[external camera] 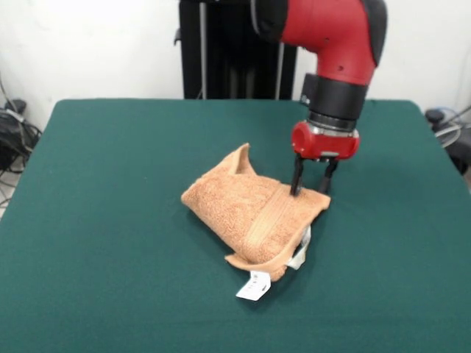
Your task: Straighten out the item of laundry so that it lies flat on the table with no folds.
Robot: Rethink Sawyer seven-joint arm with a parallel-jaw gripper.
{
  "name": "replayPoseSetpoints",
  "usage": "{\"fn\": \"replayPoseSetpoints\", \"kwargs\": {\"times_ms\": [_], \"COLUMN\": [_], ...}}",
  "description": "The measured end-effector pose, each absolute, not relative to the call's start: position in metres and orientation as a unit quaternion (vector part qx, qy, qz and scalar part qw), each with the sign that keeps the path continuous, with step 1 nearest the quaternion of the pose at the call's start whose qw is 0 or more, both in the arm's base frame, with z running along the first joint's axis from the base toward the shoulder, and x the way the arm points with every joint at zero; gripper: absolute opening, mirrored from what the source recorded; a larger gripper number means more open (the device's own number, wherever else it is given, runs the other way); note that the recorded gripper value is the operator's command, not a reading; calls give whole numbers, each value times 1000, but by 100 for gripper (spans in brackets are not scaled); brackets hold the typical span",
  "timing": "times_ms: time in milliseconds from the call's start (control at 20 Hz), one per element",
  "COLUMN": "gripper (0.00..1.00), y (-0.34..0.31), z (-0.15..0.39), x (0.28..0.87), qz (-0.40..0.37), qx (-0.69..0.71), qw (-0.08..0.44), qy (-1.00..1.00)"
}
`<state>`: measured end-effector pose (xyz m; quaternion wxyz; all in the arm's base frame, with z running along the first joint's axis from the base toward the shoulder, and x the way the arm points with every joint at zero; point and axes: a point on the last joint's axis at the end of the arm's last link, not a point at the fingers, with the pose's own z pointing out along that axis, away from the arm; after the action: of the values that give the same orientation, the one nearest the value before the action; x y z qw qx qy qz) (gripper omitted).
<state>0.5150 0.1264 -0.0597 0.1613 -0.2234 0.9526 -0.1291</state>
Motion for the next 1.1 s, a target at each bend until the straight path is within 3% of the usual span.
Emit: {"fn": "replayPoseSetpoints", "kwargs": {"times_ms": [150, 600, 1100], "gripper": [100, 100, 100], "y": [132, 68, 75], "z": [-58, -54, -51], "x": [512, 527, 523], "qz": [-108, -65, -63], "qx": [-222, -128, -133], "qw": [161, 152, 150], "qy": [956, 978, 978]}}
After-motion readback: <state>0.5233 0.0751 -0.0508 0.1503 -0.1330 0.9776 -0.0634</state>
